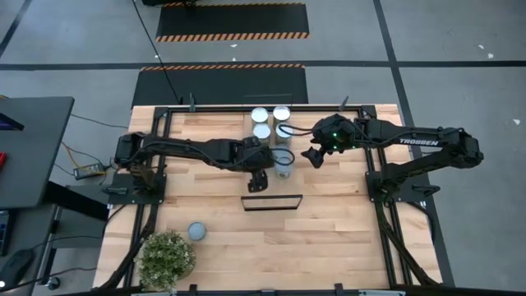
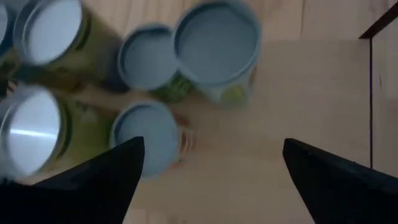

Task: Pick and place cans onto a shelf
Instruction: Put the green tuna can on the shelf

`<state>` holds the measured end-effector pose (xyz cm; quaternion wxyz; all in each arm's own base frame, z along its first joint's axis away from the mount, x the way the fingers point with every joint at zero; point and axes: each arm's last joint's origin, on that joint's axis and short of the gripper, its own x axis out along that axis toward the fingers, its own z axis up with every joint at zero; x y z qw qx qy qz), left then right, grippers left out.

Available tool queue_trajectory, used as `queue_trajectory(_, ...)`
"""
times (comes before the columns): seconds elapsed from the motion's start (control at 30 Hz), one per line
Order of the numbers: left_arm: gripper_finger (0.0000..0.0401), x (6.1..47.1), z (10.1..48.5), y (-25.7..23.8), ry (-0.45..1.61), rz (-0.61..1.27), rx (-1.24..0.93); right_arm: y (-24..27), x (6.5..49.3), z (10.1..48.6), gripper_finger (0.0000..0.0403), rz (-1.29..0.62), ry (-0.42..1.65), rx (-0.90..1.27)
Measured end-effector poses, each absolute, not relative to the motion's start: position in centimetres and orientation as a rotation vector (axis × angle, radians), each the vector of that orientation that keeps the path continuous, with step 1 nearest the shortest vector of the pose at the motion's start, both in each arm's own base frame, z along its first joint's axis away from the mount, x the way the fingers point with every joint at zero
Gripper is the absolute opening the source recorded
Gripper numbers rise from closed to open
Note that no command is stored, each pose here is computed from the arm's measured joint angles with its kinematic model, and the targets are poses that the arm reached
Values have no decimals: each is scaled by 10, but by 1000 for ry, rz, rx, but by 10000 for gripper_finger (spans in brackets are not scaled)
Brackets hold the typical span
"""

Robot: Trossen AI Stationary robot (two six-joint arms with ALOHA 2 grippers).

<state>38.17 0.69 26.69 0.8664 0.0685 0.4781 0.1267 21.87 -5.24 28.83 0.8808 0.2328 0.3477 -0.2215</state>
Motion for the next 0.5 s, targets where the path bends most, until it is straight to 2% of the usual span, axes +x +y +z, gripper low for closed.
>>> queue_trajectory(0.2,362,357,284,15,989,328,59,-51,219,288,350,-461,733,471)
queue_trajectory(0.5,320,286,272,2,1027,286,-175,-51,219,288,350,-458,734,451)
